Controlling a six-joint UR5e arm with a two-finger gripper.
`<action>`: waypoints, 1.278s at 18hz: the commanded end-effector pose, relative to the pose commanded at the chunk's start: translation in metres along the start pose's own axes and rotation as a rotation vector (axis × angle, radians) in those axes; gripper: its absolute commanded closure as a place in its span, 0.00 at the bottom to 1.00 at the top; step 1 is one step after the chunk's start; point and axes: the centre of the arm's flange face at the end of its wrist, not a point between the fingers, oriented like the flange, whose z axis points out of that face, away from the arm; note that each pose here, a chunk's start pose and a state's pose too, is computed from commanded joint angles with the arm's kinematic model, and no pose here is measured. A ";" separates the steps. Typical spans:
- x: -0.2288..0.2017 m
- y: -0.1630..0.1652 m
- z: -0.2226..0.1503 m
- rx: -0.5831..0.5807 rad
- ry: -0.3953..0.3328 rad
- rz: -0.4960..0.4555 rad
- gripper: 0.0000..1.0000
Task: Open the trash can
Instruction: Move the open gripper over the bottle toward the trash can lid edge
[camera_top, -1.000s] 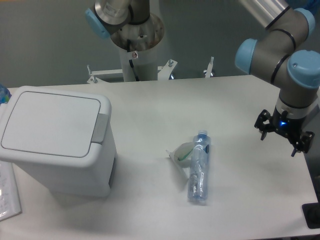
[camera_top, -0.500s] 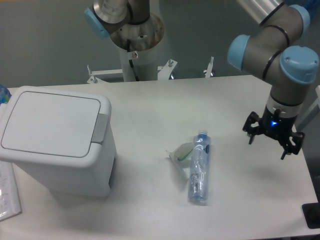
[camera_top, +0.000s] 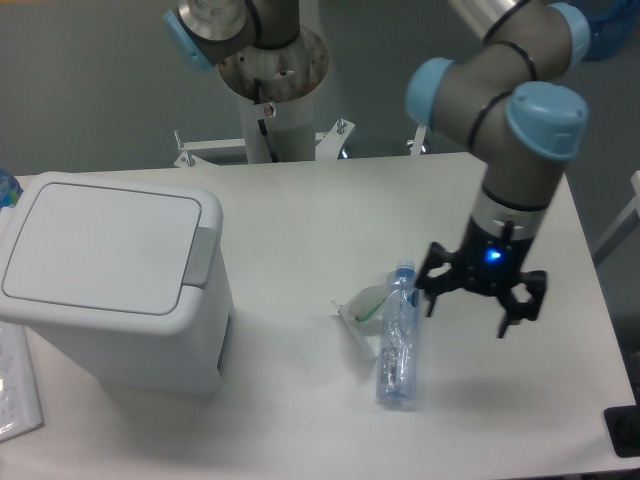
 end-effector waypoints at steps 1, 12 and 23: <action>0.011 -0.005 -0.004 0.016 0.012 -0.021 0.00; 0.111 -0.041 -0.072 0.199 0.157 -0.019 0.00; 0.170 0.008 -0.042 0.184 0.184 0.042 0.00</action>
